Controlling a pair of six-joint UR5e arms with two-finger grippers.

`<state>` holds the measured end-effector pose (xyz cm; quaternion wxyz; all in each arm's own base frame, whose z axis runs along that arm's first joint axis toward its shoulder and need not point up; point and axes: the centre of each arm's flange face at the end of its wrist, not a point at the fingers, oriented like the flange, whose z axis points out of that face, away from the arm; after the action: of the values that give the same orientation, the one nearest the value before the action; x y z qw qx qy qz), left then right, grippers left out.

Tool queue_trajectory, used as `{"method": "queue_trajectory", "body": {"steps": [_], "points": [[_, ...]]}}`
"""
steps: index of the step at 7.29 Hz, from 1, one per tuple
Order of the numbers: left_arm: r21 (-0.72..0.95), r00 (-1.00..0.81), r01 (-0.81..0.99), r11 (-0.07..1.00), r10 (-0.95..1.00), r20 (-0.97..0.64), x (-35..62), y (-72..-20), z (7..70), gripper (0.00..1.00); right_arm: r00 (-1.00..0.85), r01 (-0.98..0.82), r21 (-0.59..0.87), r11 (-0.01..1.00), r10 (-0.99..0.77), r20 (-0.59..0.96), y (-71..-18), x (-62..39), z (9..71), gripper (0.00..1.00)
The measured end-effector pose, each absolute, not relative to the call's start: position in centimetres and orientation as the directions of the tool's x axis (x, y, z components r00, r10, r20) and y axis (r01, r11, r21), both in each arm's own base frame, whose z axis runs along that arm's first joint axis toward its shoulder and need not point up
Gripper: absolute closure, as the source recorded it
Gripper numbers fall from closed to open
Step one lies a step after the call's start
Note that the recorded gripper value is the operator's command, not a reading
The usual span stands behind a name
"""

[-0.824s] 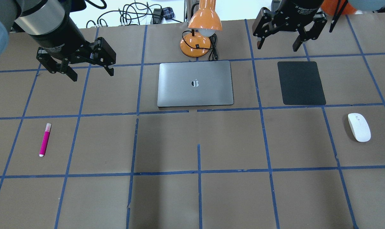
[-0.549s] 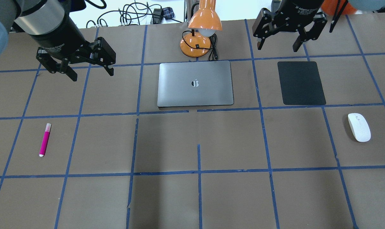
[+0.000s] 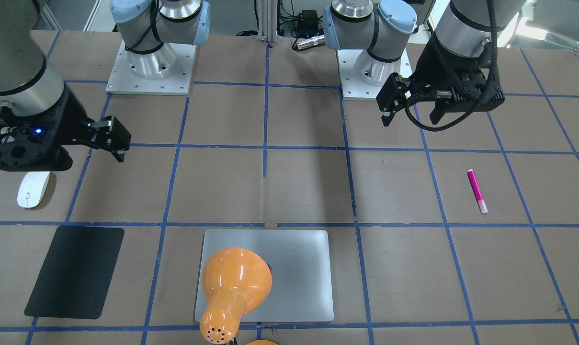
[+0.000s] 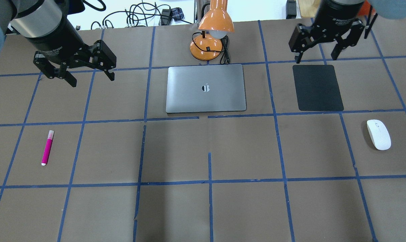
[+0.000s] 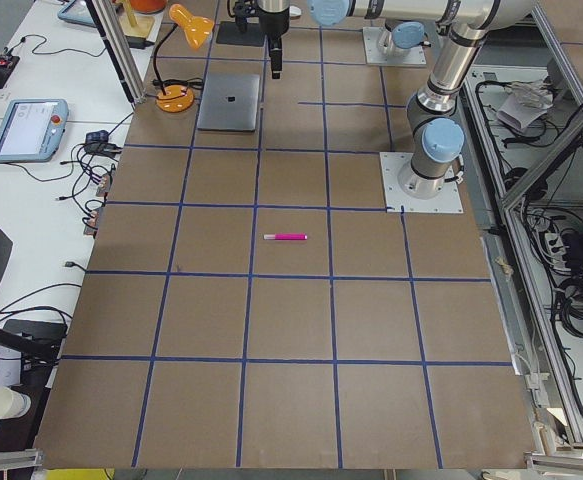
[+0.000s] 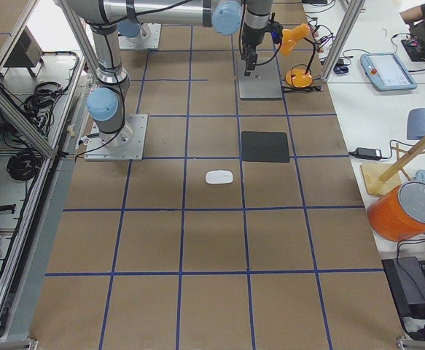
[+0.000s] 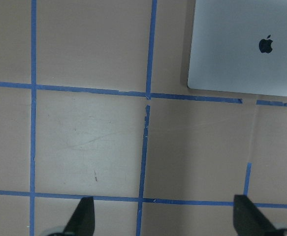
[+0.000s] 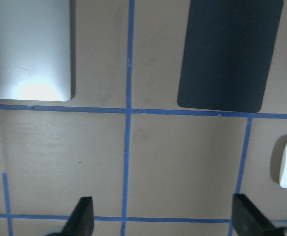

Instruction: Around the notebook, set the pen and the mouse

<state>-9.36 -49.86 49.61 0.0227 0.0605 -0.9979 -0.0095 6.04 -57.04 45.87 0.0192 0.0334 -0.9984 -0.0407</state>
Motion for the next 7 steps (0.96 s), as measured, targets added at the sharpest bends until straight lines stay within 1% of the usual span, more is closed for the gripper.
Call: {"method": "queue_trajectory", "body": {"steps": [1,2,4,6,7], "points": [[0.044,-0.991,-0.124,0.991,-0.126,0.047,-5.9,-50.5,47.8,0.00,-0.997,-0.062,0.092,0.994,-0.066,0.043,-57.2,-0.4,43.4,0.00],[0.058,-0.992,-0.107,0.993,-0.110,0.057,-0.7,-51.2,44.7,0.00,-0.998,-0.034,0.088,0.996,-0.038,0.047,-56.4,-6.9,40.1,0.00],[0.034,-0.996,-0.041,0.999,-0.044,0.074,10.5,-50.5,35.3,0.00,-0.997,-0.027,0.047,0.999,-0.030,0.069,-52.7,-16.1,32.2,0.00],[-0.012,-0.998,0.014,1.000,0.015,0.054,17.9,-48.6,26.7,0.00,-0.998,-0.011,0.043,0.999,-0.014,0.059,-48.5,-19.8,25.7,0.00],[-0.019,-0.999,0.027,0.999,0.028,0.045,19.9,-48.3,23.5,0.00,-0.999,-0.011,0.053,0.999,-0.013,0.041,-47.7,-20.3,23.3,0.00]]}}
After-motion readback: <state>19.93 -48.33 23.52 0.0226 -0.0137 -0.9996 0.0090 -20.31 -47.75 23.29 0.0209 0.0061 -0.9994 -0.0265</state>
